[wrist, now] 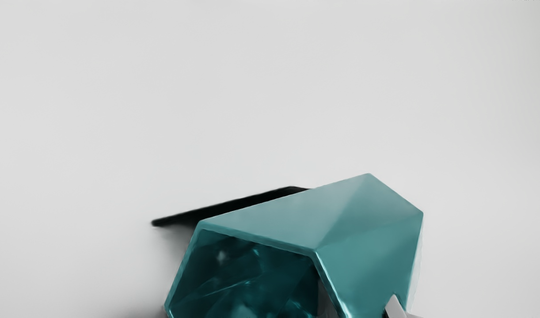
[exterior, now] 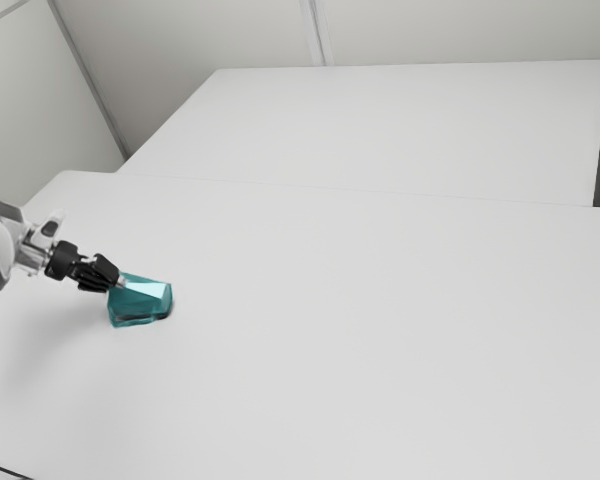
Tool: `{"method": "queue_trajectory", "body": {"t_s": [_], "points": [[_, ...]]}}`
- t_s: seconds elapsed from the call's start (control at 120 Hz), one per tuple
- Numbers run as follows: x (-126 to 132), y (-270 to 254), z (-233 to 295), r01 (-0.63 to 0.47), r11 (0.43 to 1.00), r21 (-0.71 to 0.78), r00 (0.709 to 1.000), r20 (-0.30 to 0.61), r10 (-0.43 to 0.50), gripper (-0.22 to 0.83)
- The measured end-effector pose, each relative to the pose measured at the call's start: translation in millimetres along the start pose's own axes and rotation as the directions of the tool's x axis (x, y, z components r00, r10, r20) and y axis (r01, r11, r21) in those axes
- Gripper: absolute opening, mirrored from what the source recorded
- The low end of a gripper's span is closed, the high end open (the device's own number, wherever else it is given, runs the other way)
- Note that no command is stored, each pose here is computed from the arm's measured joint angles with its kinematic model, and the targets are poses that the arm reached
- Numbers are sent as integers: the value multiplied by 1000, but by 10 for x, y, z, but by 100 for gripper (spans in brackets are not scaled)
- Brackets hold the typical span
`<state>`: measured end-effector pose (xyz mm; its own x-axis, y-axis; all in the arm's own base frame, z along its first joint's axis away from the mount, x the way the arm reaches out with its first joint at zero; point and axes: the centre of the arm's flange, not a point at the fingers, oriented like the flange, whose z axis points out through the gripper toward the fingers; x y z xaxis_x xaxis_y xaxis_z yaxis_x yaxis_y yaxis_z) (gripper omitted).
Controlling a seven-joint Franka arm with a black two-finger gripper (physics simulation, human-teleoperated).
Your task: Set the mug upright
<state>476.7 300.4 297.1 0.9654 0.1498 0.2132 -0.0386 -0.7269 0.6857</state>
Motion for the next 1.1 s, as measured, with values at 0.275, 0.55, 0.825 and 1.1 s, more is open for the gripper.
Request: {"method": "queue_trajectory", "body": {"t_s": [0.275,0.55,0.825,1.1], "points": [[151,336,-203,-83,996,-12,995,-48,82,-16],[377,821,-132,-162,987,7,987,-8,162,-16],[777,1286,-13,-236,957,166,967,136,215,-16],[1147,1783,240,-356,852,383,918,316,241,-17]]}}
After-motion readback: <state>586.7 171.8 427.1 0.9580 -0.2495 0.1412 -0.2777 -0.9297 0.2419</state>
